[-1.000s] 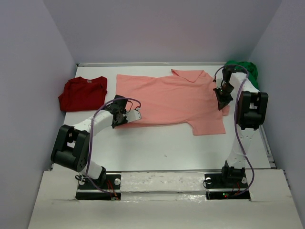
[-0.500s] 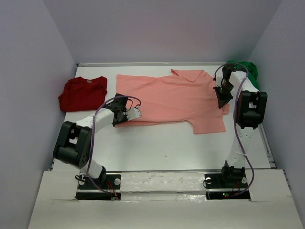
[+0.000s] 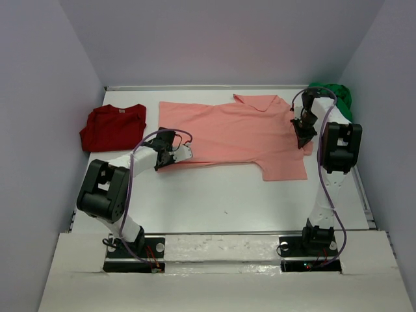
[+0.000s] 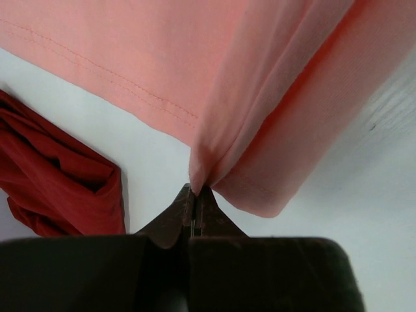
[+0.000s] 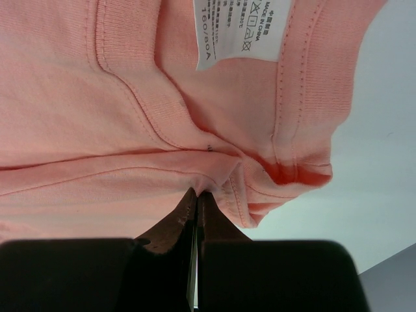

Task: Fold and stack the t-shirts
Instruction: Flatten the tshirt out

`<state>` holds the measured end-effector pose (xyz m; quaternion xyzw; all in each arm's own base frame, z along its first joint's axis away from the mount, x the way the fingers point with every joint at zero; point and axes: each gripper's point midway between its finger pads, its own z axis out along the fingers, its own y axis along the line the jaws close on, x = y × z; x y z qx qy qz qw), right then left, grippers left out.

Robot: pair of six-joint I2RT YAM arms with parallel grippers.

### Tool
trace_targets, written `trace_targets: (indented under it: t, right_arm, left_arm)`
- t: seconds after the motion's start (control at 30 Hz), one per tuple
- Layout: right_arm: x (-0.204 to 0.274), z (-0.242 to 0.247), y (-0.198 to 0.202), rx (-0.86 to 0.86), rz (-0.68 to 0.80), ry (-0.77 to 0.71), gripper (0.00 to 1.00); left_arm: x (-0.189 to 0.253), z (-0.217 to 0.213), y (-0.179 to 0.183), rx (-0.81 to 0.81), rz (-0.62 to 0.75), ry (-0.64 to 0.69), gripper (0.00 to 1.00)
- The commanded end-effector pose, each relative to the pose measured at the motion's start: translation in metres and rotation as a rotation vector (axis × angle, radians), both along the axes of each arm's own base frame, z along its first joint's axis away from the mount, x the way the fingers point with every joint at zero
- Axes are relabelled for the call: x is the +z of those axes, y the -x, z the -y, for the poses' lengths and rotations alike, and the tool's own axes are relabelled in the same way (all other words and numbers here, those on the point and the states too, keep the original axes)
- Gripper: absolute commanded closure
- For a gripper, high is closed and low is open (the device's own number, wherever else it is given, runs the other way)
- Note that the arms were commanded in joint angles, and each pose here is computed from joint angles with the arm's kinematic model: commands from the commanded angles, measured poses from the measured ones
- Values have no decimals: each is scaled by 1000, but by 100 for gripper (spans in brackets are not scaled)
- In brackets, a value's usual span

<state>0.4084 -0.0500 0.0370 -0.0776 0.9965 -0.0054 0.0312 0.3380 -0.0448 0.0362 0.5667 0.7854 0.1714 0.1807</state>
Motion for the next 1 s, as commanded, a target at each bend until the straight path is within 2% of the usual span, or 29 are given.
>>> trace_targets:
  t: [0.0, 0.37, 0.6, 0.83, 0.97]
  right_arm:
    - [9, 5, -14, -1, 44, 36, 100]
    - [7, 7, -16, 3, 43, 44, 100]
    - [9, 6, -18, 4, 50, 39, 100]
    - [10, 6, -17, 4, 48, 39, 100]
    - [10, 6, -18, 5, 50, 37, 100]
  left_arm:
    - [12, -4, -16, 33, 52, -16, 100]
    - [13, -4, -30, 56, 105, -23, 100]
    - [19, -15, -41, 91, 176, -81, 100]
    - [17, -16, -47, 102, 186, -102, 100]
    - [13, -16, -45, 98, 168, -102, 94]
